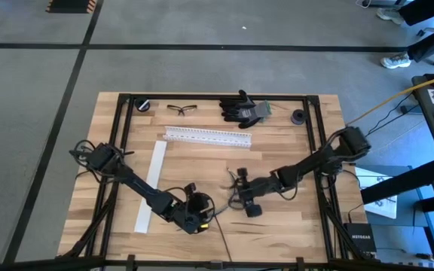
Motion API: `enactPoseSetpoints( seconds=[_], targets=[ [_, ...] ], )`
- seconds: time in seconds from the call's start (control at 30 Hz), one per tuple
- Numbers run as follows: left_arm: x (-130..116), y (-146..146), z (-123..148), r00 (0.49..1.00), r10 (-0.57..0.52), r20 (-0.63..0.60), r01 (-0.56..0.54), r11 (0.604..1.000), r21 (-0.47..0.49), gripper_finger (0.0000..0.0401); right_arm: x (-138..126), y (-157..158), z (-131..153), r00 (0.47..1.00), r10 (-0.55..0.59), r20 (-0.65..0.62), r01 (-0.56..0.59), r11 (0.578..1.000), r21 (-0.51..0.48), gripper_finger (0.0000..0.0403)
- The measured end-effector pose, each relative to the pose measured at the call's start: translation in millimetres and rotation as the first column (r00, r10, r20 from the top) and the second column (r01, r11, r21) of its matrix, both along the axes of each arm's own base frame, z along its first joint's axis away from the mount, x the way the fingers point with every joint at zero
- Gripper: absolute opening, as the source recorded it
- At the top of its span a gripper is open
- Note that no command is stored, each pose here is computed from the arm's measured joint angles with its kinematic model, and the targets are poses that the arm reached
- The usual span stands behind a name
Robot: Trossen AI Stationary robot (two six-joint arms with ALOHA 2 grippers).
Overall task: Ziptie cables
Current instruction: Put the black zip tied cable wires into the white cable duct
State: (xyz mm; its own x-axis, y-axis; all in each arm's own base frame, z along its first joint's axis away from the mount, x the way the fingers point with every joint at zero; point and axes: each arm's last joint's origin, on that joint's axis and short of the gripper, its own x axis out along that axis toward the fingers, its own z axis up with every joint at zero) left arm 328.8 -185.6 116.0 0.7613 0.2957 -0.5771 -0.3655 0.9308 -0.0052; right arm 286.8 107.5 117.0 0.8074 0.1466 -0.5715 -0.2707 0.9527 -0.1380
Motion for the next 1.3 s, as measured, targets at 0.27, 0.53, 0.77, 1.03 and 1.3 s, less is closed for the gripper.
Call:
enactPoseSetpoints(
  seconds=[0.27, 0.53, 0.77, 1.03, 1.3],
  targets=[
    [1.3, 3.0, -0.5, 1.000, 0.004, -0.008, -0.004, 1.000, 0.002, 0.0169, -12.5, 26.6, -12.2, 0.981, 0.179, -0.079, -0.182, 0.983, -0.029, 0.0194],
    [0.5, 3.6, -1.3, 1.000, 0.008, -0.018, -0.008, 1.000, 0.005, 0.0169, -15.9, 44.0, -31.7, 0.980, 0.189, -0.066, -0.195, 0.975, -0.105, 0.0193],
    [2.1, 2.0, 4.4, 1.000, -0.020, -0.023, 0.020, 1.000, -0.002, 0.0169, -20.1, 37.8, -11.6, 0.989, 0.133, -0.064, -0.141, 0.981, -0.133, 0.0193],
    [1.1, -1.4, 35.6, 0.998, -0.066, 0.024, 0.066, 0.998, -0.002, 0.0168, 2.5, 33.4, -29.5, 0.978, 0.181, -0.101, -0.188, 0.981, -0.054, 0.0193],
    [-25.6, 2.7, 73.6, 0.999, -0.043, -0.017, 0.043, 0.999, -0.034, 0.0168, 18.3, 37.7, -39.1, 0.967, 0.188, -0.172, -0.195, 0.981, -0.022, 0.0154]
  ],
)
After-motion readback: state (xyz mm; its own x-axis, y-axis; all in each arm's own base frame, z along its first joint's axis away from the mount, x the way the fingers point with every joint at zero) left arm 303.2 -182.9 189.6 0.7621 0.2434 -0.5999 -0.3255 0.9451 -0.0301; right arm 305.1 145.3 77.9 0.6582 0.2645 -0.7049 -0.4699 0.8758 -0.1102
